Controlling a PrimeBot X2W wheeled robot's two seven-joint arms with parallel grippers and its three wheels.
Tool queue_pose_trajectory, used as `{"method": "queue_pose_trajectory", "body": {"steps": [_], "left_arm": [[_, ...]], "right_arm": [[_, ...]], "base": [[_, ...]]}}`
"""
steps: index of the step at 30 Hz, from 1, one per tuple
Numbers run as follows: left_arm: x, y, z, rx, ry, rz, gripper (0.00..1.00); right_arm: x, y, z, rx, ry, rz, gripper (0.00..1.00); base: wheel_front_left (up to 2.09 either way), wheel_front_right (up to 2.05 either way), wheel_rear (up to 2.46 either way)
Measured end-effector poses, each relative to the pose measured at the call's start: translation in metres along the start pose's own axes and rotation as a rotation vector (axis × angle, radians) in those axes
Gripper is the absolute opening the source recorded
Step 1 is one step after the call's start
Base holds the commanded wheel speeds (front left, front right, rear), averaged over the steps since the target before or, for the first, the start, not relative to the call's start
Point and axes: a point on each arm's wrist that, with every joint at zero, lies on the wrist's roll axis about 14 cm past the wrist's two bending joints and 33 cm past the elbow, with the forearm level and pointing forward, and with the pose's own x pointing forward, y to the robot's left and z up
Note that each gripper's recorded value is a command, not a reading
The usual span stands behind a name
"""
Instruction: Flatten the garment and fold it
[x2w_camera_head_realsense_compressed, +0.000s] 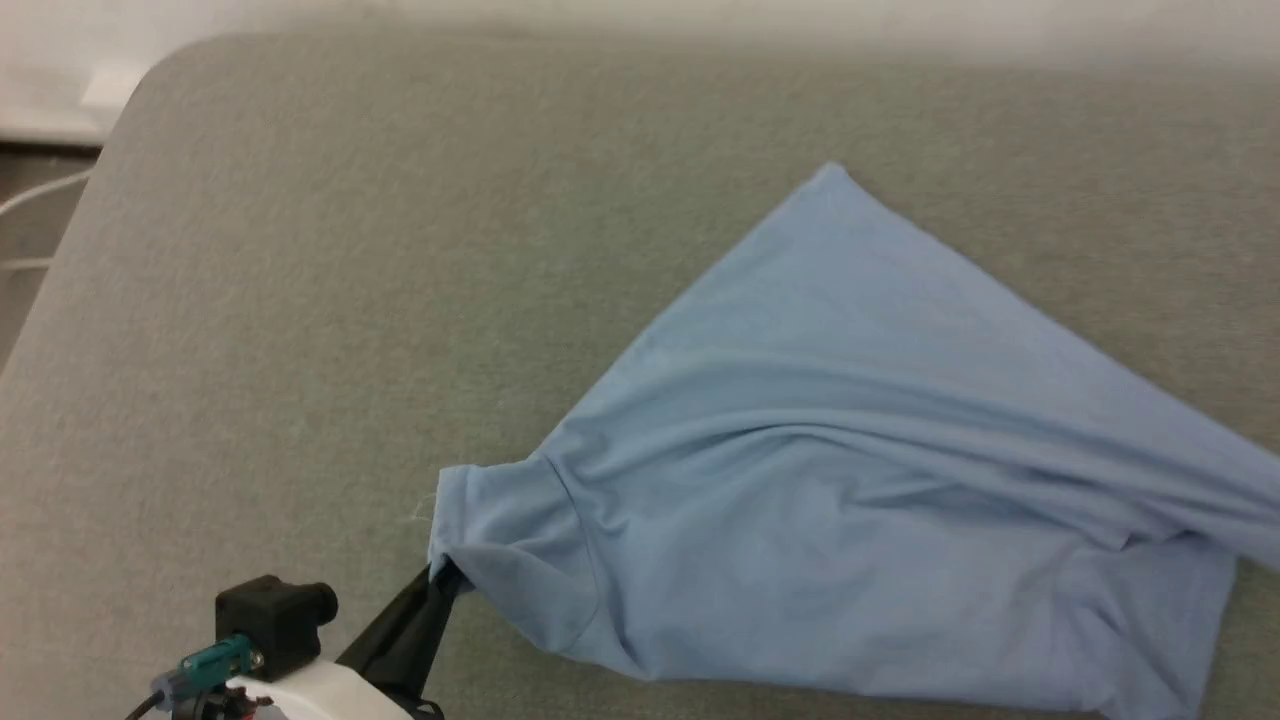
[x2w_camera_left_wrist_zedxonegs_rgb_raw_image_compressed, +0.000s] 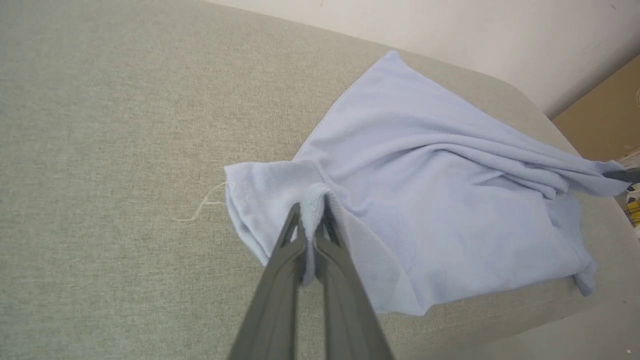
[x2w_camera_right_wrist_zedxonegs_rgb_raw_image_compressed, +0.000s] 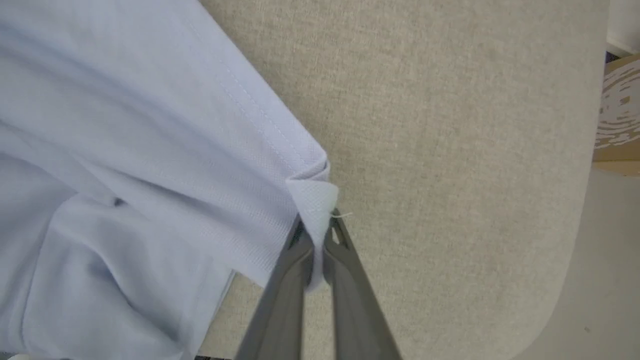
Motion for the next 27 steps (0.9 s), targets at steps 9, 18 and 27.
{"method": "queue_pose_trajectory", "body": {"steps": [9,18,27], "left_arm": [[0.007,-0.023,0.030,0.051,-0.133,-0.080,0.00],[0.013,-0.029,0.046,0.075,-0.216,-0.093,0.00],[0.020,-0.028,0.046,0.073,-0.215,-0.086,0.00]], "right_arm": [[-0.059,0.006,-0.096,0.162,0.113,-0.047,0.00],[-0.058,0.017,-0.105,0.129,0.162,-0.053,1.00],[-0.050,0.037,0.034,-0.101,-0.129,0.008,1.00]], "base": [[0.00,0.00,0.00],[0.00,0.00,0.00],[0.00,0.00,0.00]]}}
